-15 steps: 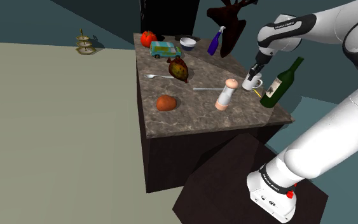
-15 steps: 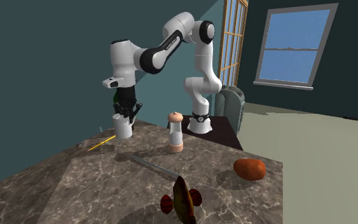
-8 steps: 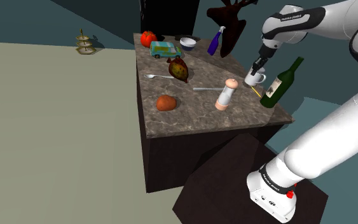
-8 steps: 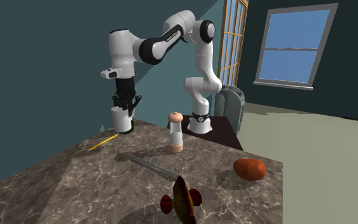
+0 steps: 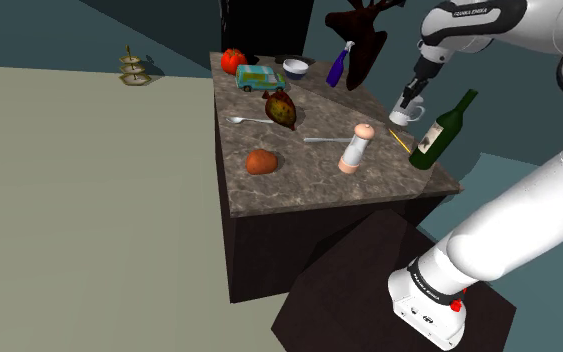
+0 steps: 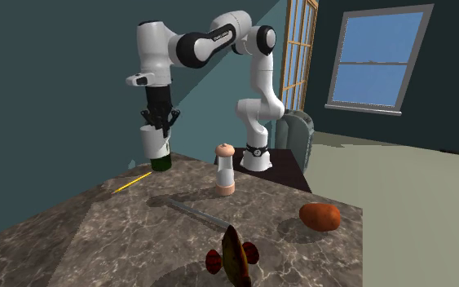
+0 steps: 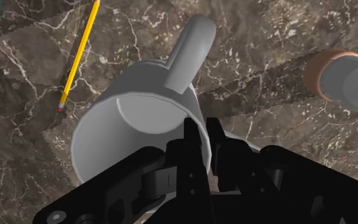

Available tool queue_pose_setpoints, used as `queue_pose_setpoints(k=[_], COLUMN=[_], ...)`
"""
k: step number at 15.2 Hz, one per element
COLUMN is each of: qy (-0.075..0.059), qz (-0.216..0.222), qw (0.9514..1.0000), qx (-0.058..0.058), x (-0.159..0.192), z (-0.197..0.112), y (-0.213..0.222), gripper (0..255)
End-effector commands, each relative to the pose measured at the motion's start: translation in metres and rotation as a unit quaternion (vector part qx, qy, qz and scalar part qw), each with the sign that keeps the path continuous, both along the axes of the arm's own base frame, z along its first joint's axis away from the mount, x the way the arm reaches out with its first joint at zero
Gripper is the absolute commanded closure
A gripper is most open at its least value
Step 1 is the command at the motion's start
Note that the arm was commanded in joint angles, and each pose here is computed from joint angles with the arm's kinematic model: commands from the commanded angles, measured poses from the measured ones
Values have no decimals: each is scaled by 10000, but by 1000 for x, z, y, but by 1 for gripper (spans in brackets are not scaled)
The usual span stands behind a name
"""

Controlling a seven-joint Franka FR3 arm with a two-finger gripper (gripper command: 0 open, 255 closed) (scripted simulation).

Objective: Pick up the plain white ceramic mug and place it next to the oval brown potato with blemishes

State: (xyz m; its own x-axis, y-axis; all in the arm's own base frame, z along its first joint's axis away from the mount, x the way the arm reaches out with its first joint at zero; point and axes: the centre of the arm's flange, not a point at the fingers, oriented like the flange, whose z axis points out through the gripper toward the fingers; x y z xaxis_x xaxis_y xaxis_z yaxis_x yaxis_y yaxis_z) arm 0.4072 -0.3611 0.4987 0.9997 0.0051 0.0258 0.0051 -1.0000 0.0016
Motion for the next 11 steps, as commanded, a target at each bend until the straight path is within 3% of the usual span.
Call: queue_pose_setpoints(k=[1, 7, 11], qy=[2, 2, 2], qz=[0, 0, 0], qw=[10000, 10000, 10000], qx=[1, 1, 1], x=[0, 0, 17], z=[10, 37, 37], y=[0, 0, 50], gripper=[255, 255, 255])
